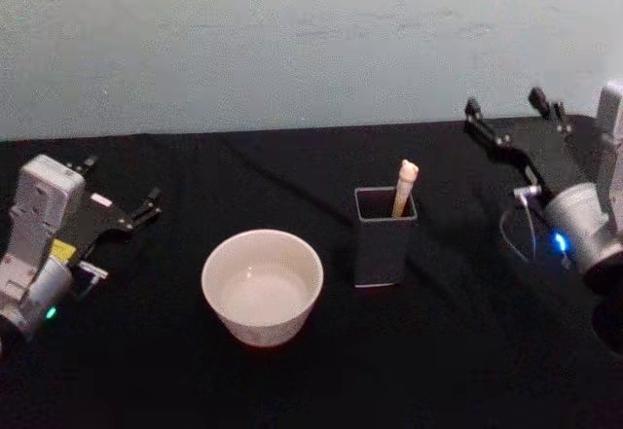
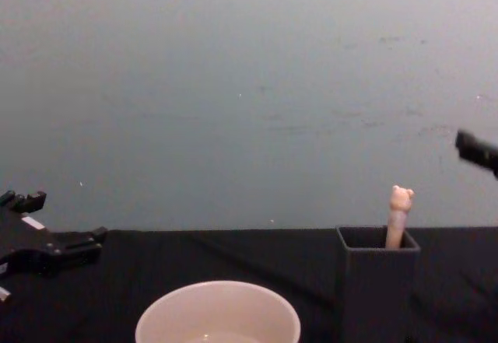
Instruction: Pick up the stirring spoon with one hand, stir inside the cup, then place it back in its original position.
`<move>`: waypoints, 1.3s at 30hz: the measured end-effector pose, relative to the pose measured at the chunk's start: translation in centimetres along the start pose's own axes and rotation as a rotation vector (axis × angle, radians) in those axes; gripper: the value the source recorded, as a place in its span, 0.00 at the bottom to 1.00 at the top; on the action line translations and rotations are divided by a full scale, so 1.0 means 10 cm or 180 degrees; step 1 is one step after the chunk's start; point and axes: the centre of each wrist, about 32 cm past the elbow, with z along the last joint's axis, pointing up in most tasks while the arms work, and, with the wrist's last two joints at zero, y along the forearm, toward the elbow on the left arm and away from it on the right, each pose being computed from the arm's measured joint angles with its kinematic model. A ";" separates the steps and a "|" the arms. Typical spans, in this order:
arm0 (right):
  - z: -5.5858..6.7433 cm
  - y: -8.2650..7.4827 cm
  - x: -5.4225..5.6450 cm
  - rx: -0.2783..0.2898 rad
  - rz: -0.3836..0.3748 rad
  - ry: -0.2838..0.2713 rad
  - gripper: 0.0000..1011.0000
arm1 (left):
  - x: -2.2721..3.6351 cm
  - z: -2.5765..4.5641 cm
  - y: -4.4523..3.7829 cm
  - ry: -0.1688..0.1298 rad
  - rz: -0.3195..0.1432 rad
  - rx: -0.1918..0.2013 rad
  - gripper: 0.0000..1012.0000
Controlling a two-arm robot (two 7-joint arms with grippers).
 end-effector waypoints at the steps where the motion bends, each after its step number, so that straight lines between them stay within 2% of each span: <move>1: -0.06 -0.04 0.01 -0.0083 -0.0021 -0.0062 0.99 | 0.000 0.000 0.000 0.0000 0.0000 0.0000 0.99; 5: -0.17 -0.12 0.03 -0.0263 -0.0036 -0.0143 0.99 | 0.000 0.000 0.000 0.0000 0.0000 0.0000 0.99; 8: -0.29 -0.20 0.04 -0.0463 -0.0033 -0.0198 0.99 | 0.000 0.000 0.000 0.0000 0.0000 0.0000 0.99; 13: -0.38 -0.25 0.05 -0.0619 -0.0034 -0.0233 0.99 | 0.000 0.000 0.000 0.0000 0.0000 0.0000 0.99; 39: -0.37 -0.25 0.05 -0.0597 -0.0025 -0.0233 0.99 | 0.000 0.000 0.000 0.0000 0.0000 0.0000 0.99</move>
